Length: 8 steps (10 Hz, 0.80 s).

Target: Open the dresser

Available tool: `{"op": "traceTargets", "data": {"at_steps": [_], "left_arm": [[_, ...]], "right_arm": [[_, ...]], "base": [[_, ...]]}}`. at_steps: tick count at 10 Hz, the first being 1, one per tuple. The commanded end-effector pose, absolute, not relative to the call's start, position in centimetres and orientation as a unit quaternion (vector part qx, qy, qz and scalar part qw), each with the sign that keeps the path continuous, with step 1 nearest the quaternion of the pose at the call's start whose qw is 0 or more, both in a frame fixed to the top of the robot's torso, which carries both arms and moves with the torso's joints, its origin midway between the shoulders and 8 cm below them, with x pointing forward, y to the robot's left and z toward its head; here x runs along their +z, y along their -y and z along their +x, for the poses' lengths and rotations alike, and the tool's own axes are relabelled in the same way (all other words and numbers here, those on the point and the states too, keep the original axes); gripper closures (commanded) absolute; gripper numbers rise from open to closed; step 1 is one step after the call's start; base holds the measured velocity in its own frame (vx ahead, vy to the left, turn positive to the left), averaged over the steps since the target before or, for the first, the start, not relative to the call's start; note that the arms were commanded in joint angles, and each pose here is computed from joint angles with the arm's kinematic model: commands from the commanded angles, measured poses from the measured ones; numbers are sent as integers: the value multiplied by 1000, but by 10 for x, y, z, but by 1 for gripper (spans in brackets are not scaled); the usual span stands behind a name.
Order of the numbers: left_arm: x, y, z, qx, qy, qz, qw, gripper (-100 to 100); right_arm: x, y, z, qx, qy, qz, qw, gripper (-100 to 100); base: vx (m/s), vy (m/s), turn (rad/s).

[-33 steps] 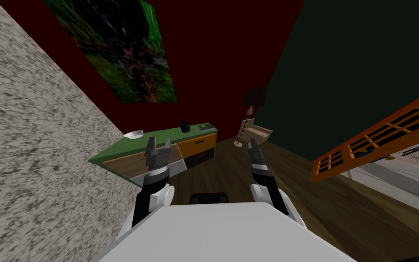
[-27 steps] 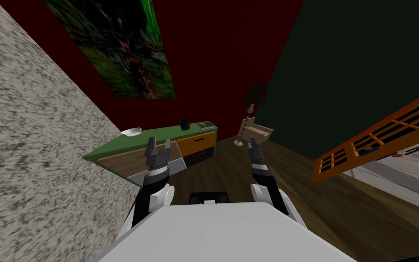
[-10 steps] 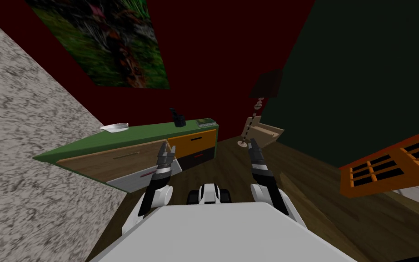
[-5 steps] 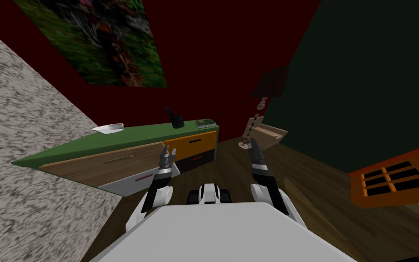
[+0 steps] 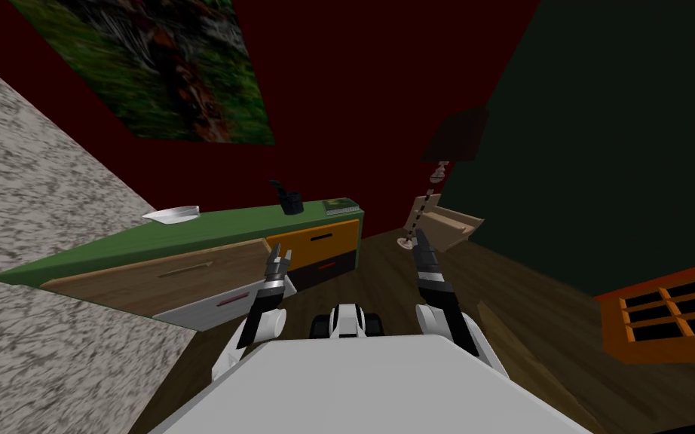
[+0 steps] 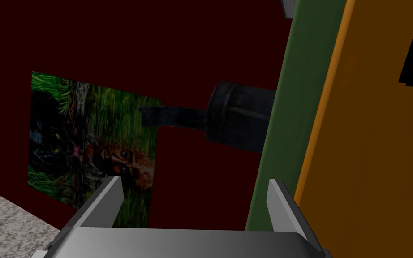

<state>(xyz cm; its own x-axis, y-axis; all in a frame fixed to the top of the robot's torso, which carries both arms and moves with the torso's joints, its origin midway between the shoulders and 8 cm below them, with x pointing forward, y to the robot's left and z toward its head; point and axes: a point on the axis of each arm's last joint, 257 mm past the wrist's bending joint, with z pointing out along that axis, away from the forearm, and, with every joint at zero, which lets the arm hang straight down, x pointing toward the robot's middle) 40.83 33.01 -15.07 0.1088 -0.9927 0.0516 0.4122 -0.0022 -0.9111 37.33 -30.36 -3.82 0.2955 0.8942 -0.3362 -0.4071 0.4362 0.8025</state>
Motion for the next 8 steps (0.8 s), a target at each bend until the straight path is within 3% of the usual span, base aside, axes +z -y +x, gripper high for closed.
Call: {"op": "traceTargets", "data": {"at_steps": [1,8], "left_arm": [[-171,-338,413,-560,-351,-439,608,-100],[-242,-364,421,-525,-359,-507,581,-100]], "right_arm": [[-38,304,373,436,-402,303,746,0],[-38,304,373,436,-402,303,746,0]], "base": [[92,-65,37],[135,-58,36]]}}
